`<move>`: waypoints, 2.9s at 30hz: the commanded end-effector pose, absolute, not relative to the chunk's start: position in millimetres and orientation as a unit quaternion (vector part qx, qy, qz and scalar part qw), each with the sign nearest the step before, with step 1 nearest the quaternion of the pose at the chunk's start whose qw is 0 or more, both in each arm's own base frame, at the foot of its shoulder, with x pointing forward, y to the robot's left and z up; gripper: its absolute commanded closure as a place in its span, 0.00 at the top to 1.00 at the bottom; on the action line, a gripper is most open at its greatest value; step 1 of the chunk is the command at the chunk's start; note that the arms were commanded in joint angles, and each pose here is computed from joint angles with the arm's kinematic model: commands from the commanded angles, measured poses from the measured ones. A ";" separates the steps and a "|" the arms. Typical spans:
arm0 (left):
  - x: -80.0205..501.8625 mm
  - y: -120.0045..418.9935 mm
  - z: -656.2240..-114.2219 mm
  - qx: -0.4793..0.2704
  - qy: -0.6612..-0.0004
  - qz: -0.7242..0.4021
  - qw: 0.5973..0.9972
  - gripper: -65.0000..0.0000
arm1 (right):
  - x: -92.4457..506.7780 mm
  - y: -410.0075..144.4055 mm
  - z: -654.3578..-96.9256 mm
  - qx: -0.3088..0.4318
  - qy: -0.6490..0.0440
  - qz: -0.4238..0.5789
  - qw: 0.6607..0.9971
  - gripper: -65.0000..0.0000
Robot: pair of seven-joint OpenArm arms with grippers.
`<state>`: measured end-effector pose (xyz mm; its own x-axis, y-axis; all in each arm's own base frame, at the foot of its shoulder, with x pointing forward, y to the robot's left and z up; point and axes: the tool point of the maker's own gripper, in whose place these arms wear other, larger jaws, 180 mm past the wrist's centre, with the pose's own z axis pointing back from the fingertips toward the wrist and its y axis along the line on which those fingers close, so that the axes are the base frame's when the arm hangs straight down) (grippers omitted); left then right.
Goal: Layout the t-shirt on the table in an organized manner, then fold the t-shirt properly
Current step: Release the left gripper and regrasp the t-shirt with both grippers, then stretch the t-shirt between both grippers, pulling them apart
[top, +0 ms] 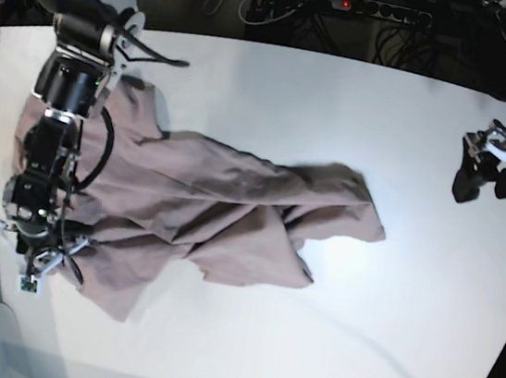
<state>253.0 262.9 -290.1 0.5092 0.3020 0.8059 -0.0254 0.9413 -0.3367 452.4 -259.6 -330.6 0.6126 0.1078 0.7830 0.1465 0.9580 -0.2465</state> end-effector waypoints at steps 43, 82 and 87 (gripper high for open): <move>344.3 185.5 -308.0 -0.200 -0.463 0.016 0.864 0.81 | 396.5 -63.8 -363.2 -0.045 -0.398 0.283 0.871 0.49; 293.6 208.2 -327.2 -0.187 -0.466 0.067 0.862 0.00 | 374.7 -138.4 -362.3 -0.115 -0.374 0.259 0.883 0.49; 269.8 237.8 -323.1 -0.164 -0.475 0.103 0.858 0.00 | 381.2 -130.2 -353.8 -0.110 -0.385 0.258 0.879 0.49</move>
